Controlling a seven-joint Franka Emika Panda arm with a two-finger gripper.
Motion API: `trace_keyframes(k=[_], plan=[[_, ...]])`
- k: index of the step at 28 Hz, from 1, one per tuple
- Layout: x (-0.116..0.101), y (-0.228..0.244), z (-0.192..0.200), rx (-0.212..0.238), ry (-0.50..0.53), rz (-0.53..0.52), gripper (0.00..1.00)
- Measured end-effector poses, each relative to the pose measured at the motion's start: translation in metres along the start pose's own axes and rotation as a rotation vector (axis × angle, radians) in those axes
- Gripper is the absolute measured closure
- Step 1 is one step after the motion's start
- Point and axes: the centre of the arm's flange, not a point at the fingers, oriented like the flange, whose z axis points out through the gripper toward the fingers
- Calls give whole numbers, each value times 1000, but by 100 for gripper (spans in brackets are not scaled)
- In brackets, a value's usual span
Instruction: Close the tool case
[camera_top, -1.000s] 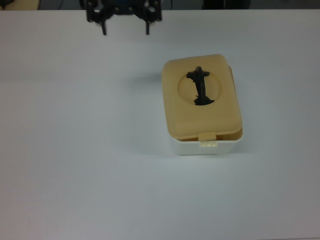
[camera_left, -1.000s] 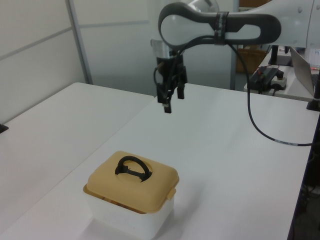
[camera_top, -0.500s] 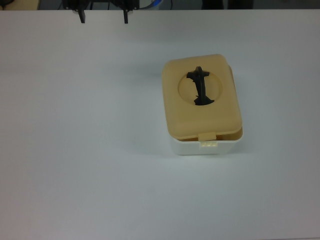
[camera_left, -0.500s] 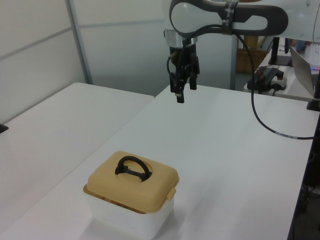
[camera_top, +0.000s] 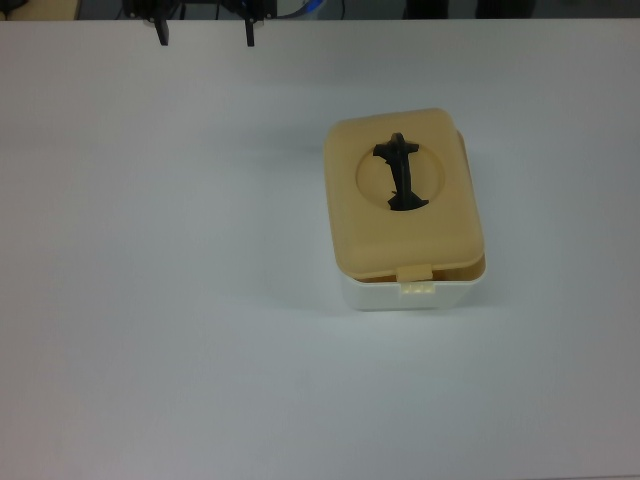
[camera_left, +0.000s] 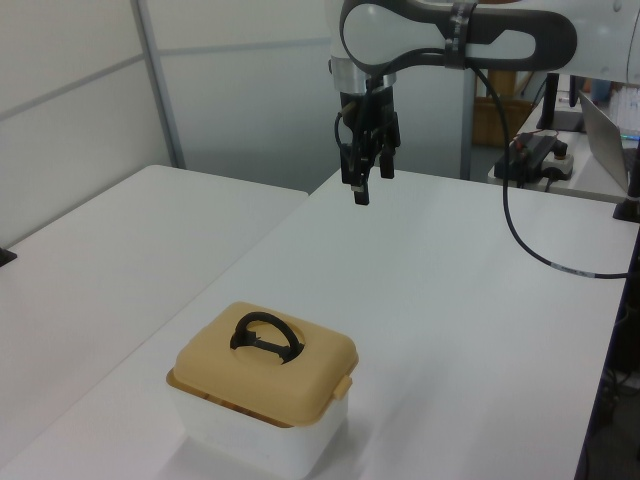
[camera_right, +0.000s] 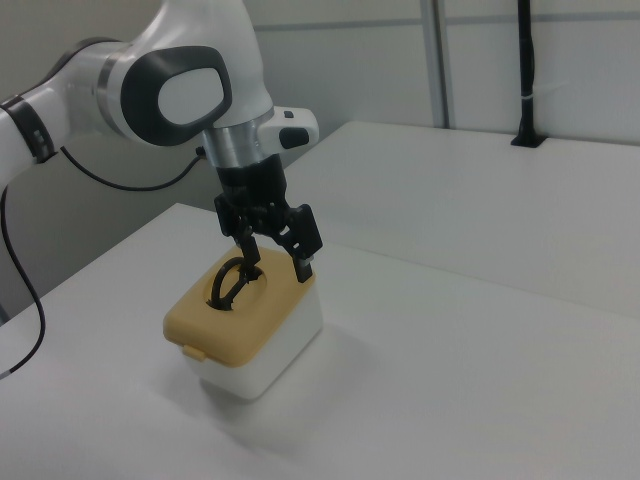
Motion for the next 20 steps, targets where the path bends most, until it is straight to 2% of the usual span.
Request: trace_keyframes(k=[20], plan=[[0,-4,0,-14,0,-8,0]])
